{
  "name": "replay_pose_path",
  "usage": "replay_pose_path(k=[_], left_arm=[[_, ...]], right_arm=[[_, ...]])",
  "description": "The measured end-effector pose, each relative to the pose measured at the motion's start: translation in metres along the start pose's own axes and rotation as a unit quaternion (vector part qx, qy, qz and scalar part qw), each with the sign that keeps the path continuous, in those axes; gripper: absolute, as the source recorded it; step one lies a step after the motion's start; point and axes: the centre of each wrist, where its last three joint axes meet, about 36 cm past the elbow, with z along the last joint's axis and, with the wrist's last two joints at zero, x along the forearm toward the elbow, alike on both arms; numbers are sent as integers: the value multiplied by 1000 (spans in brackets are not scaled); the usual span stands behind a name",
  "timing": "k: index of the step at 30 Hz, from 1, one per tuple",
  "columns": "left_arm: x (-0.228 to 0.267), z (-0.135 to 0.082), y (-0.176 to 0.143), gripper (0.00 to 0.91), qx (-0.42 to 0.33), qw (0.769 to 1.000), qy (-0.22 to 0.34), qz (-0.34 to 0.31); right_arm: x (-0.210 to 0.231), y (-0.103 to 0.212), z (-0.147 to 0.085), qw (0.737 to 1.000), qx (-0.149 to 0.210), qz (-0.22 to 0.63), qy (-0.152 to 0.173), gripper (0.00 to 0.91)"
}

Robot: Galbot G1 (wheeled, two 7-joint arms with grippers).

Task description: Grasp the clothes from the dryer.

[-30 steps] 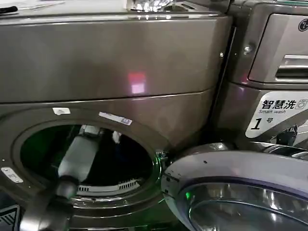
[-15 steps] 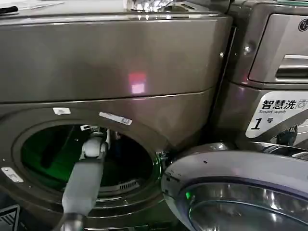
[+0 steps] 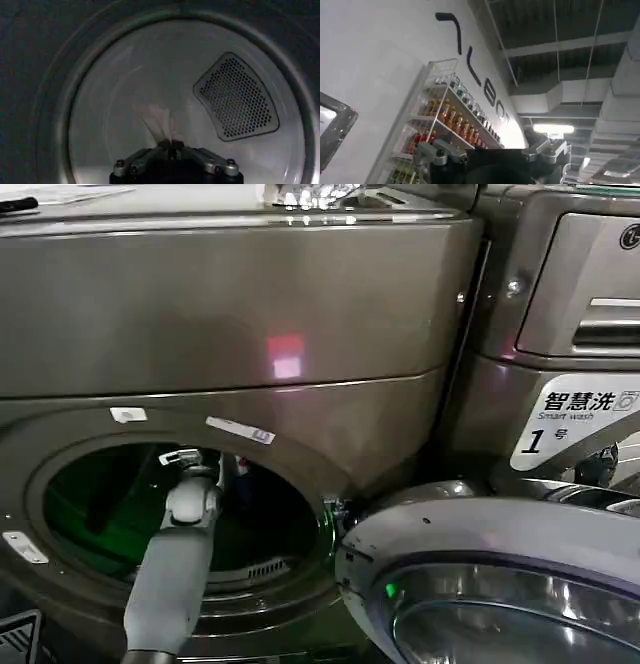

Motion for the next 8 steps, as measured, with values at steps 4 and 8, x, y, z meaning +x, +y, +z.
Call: replay_pose_path(k=[4,8], left_arm=[[3,-1,1,0,2,1000,-2,-1],[5,-3,1,0,3,1000,-3,-1]], right_arm=[[0,-2,-3,1000,2,-1,-1,907],[-1,-2,-3,1000,2,-1,-1,907]])
